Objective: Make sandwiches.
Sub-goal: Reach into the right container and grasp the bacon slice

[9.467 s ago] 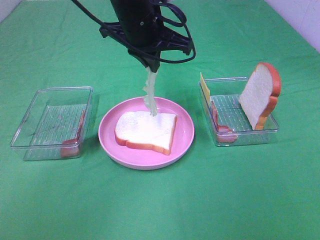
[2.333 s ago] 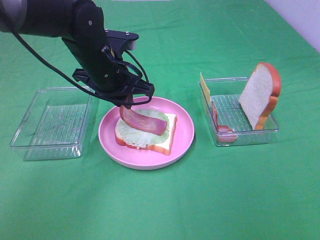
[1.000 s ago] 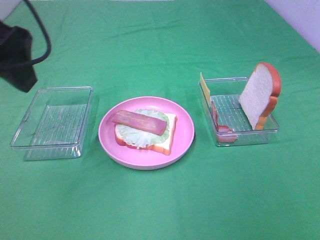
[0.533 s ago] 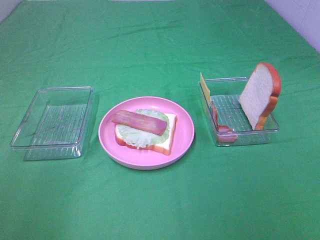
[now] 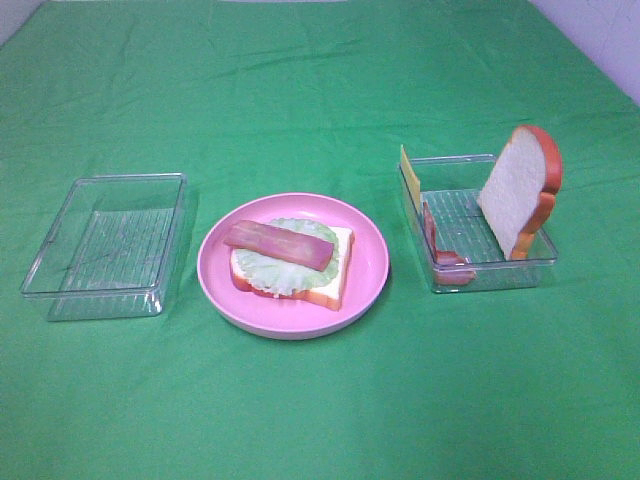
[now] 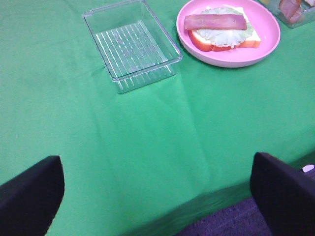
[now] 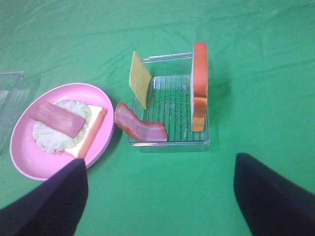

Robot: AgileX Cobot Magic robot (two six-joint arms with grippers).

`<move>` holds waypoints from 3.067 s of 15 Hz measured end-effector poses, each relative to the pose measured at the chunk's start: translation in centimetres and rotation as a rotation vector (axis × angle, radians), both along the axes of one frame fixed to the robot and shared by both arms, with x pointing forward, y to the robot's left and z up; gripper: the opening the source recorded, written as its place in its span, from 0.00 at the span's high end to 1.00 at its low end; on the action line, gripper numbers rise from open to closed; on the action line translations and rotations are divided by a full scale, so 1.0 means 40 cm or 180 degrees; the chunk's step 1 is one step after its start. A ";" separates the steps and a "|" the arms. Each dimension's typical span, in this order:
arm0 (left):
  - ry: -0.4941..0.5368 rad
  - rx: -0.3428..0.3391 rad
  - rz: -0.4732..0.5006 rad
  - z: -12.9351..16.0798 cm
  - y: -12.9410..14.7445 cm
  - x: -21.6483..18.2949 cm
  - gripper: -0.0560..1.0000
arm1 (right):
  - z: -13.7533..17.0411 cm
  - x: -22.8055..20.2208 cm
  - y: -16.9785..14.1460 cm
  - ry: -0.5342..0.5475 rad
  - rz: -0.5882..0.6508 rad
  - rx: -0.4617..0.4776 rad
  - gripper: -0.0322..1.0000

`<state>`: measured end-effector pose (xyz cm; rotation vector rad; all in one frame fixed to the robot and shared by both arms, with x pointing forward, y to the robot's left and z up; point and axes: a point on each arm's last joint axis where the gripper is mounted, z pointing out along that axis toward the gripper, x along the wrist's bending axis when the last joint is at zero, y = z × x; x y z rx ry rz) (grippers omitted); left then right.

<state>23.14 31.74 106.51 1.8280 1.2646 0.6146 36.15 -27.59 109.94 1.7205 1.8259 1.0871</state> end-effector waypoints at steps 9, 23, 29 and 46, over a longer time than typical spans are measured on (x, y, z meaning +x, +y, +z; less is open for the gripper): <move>-0.0382 -0.0051 -0.0111 -0.031 -0.012 0.018 0.03 | -0.046 0.446 0.029 0.1319 0.0762 0.0030 0.33; -0.0415 -0.0069 -0.0113 -0.029 -0.013 0.018 0.03 | -0.371 0.646 0.234 0.2333 0.0698 -0.0193 0.43; -0.0415 -0.0069 -0.0113 -0.029 -0.013 0.018 0.03 | -0.393 0.653 0.239 0.2363 0.0687 -0.0188 0.69; -0.0415 -0.0069 -0.0113 -0.029 -0.013 0.018 0.03 | -0.314 0.659 0.254 0.2309 0.0786 -0.0006 0.31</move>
